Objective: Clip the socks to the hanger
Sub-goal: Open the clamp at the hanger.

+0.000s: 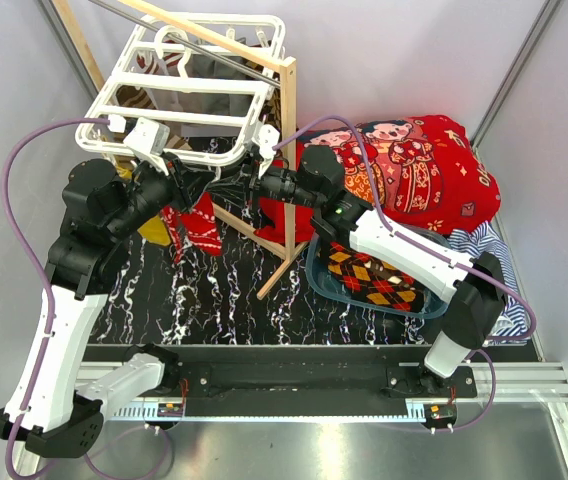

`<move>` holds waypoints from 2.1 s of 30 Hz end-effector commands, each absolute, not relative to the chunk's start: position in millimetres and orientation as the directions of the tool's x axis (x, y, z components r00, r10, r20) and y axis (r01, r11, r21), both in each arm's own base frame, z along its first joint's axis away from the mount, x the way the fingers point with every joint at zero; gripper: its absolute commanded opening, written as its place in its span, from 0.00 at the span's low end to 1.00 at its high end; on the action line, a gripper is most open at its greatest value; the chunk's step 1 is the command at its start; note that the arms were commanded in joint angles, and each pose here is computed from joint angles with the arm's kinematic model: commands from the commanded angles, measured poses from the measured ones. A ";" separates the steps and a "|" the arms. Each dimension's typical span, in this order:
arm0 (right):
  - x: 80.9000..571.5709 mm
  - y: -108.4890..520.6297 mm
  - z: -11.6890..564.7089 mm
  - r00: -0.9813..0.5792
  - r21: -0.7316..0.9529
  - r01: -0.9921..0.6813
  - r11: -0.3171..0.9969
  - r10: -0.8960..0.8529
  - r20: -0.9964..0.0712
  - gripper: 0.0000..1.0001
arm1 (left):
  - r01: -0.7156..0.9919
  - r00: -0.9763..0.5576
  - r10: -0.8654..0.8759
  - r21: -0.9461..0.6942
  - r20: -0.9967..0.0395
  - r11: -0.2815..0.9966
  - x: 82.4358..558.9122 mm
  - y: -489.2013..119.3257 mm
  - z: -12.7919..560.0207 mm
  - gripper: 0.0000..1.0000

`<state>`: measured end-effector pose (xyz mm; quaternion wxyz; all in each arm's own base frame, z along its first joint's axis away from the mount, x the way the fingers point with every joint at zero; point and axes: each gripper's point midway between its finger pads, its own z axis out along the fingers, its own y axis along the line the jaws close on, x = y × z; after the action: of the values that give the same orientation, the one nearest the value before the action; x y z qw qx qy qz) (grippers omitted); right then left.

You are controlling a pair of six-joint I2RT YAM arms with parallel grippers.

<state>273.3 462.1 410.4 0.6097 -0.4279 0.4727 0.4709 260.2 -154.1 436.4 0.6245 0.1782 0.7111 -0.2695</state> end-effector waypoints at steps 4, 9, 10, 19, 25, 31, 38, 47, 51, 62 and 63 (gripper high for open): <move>259.8 454.8 441.4 0.129 -0.088 -0.979 0.183 0.226 -0.966 0.00 | 0.531 -0.107 -0.171 -0.202 -0.979 0.823 260.5 -142.8 460.8 0.24; 267.9 460.5 440.3 0.176 -0.118 -0.947 0.299 0.173 -0.969 0.00 | 0.488 -0.103 -0.238 -0.258 -0.966 0.834 252.2 -133.4 468.5 0.55; 268.8 461.9 439.7 0.193 -0.134 -0.939 0.318 0.161 -0.968 0.00 | 0.469 -0.100 -0.253 -0.270 -0.962 0.841 252.3 -129.9 470.1 0.57; 271.6 466.2 444.1 0.261 -0.188 -0.863 0.470 0.096 -0.961 0.00 | 0.389 -0.157 -0.354 -0.388 -0.922 0.836 253.8 -123.5 458.1 0.71; 274.2 468.9 445.5 0.284 -0.205 -0.820 0.534 0.069 -0.956 0.00 | 0.304 -0.172 -0.384 -0.419 -0.907 0.855 259.7 -113.6 449.4 0.72; 276.3 472.1 443.9 0.294 -0.218 -0.799 0.561 0.048 -0.955 0.00 | 0.296 -0.191 -0.394 -0.436 -0.899 0.850 261.0 -116.3 446.4 0.71; 276.4 475.6 439.4 0.310 -0.245 -0.778 0.578 0.015 -0.951 0.00 | 0.297 -0.192 -0.397 -0.439 -0.897 0.848 265.3 -121.6 451.8 0.61; 275.9 480.2 434.4 0.329 -0.278 -0.759 0.588 -0.021 -0.944 0.00 | 0.290 -0.169 -0.386 -0.420 -0.907 0.860 265.8 -125.3 458.5 0.56; 276.0 481.7 432.7 0.335 -0.289 -0.754 0.590 -0.033 -0.942 0.00 | 0.281 -0.156 -0.370 -0.400 -0.916 0.873 268.2 -125.0 460.4 0.50; 273.4 482.0 422.4 0.337 -0.315 -0.744 0.589 -0.076 -0.939 0.11 | 0.249 -0.149 -0.330 -0.358 -0.932 0.900 272.1 -122.5 456.0 0.19; 272.8 480.6 420.6 0.330 -0.310 -0.746 0.589 -0.077 -0.941 0.15 | 0.244 -0.147 -0.327 -0.355 -0.933 0.903 272.5 -121.5 456.4 0.16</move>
<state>285.4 478.0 410.3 0.7129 -0.3876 0.5392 0.2254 269.5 -131.0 433.8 0.6217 -0.0187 0.7471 -0.2346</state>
